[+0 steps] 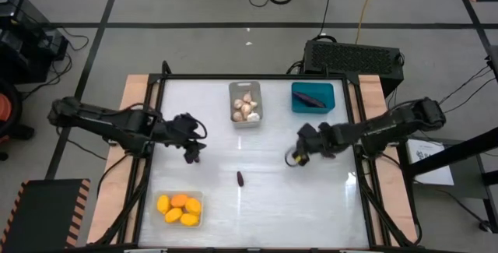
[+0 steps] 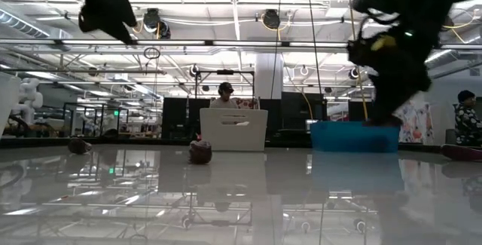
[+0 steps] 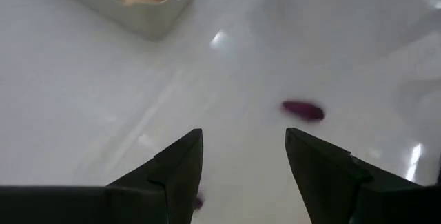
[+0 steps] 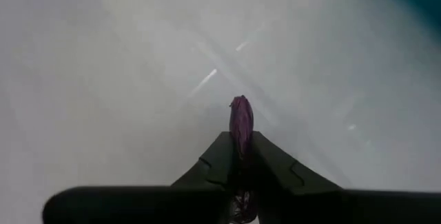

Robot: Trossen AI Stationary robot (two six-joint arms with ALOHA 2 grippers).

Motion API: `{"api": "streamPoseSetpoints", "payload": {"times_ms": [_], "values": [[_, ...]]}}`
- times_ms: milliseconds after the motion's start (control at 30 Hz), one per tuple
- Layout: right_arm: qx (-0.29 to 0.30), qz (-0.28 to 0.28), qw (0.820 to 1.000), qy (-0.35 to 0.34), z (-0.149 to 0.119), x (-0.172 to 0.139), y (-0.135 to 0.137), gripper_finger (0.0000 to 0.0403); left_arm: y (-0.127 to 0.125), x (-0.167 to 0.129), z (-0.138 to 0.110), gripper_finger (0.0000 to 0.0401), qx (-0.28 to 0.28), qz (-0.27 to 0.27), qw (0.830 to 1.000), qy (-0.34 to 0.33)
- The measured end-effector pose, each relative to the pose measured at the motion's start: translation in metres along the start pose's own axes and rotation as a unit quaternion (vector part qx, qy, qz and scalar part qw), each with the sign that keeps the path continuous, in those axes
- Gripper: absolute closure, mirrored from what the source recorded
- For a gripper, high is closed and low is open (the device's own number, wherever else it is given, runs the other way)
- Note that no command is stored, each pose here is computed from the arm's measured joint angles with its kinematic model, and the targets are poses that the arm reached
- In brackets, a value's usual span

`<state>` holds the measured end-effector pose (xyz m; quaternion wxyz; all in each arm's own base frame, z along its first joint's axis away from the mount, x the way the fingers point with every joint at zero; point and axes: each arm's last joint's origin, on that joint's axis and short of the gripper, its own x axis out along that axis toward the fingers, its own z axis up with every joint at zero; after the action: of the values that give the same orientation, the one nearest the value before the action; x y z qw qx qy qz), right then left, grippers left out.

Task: Sort produce into baskets
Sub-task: Put the egg plant into the blue bin

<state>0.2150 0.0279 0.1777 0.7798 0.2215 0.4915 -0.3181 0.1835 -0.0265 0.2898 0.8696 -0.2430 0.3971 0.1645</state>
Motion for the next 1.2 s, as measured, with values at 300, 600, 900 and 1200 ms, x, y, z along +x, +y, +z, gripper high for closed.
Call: {"api": "streamPoseSetpoints", "payload": {"times_ms": [300, 600, 900, 1200], "values": [[0.038, -0.036, 0.998, -0.04, 0.09, -0.036, -0.031, 0.0385, 0.008, 0.069, -0.038, 0.0186, -0.051, -0.095, 0.992, -0.06], [0.034, -0.127, 0.99, -0.055, 0.132, -0.047, -0.083, 0.0372, -0.011, 0.088, -0.055, 0.0186, -0.13, -0.163, 0.972, -0.108], [0.002, -0.148, 0.989, 0.001, 0.143, -0.021, -0.117, 0.0314, -0.034, 0.086, -0.056, 0.0186, -0.172, -0.206, 0.944, -0.193], [0.016, -0.093, 0.995, 0.008, 0.145, -0.021, -0.123, 0.0226, -0.04, 0.083, -0.058, 0.0186, -0.2, -0.214, 0.935, -0.201]]}}
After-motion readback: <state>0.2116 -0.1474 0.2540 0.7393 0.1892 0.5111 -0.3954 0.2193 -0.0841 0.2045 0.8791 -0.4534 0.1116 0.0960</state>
